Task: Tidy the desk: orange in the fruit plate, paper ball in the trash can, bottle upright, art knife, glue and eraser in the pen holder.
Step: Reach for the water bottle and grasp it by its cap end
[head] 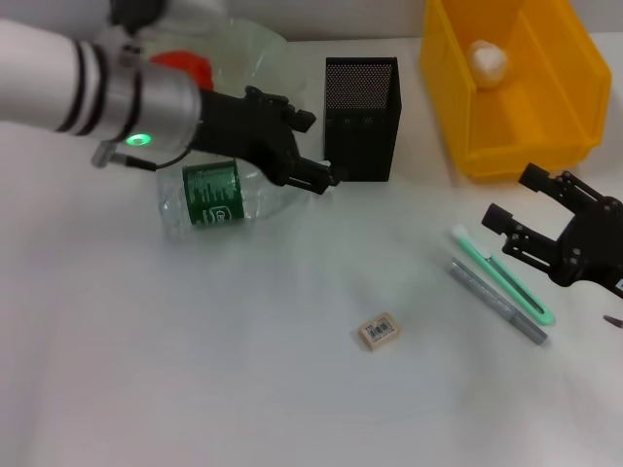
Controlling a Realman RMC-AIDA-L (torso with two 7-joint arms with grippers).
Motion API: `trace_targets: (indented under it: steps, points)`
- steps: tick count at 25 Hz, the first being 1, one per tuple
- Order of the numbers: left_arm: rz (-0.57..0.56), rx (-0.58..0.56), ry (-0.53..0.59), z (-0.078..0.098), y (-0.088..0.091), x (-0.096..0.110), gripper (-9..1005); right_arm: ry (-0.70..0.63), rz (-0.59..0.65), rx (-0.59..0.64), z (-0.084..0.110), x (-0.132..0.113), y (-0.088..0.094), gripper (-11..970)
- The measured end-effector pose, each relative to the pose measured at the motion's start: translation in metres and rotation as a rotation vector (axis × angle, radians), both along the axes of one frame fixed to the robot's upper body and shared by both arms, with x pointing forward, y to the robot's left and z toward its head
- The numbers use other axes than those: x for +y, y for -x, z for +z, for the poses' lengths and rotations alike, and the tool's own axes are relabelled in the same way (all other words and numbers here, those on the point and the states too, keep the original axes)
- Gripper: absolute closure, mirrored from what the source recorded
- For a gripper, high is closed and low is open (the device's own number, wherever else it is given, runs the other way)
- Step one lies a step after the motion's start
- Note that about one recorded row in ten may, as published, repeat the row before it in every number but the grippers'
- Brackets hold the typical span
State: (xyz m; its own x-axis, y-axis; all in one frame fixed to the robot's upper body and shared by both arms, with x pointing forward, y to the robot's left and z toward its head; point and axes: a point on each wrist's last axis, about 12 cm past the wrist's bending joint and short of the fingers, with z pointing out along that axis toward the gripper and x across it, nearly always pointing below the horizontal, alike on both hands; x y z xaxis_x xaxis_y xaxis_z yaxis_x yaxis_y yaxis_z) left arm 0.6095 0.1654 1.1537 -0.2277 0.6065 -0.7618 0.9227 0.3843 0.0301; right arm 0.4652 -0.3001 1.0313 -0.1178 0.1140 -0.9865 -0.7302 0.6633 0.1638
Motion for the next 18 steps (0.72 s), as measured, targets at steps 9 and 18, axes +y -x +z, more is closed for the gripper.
trace_targets:
  steps: [9,18]
  points:
    - [-0.014,-0.063,-0.204,-0.002,-0.004,-0.038,167,0.015,-0.032,0.032,-0.007,-0.003,0.006,169]
    - [-0.001,-0.124,-0.357,-0.007,-0.005,-0.057,166,0.016,-0.034,0.04,-0.01,-0.002,0.009,168]
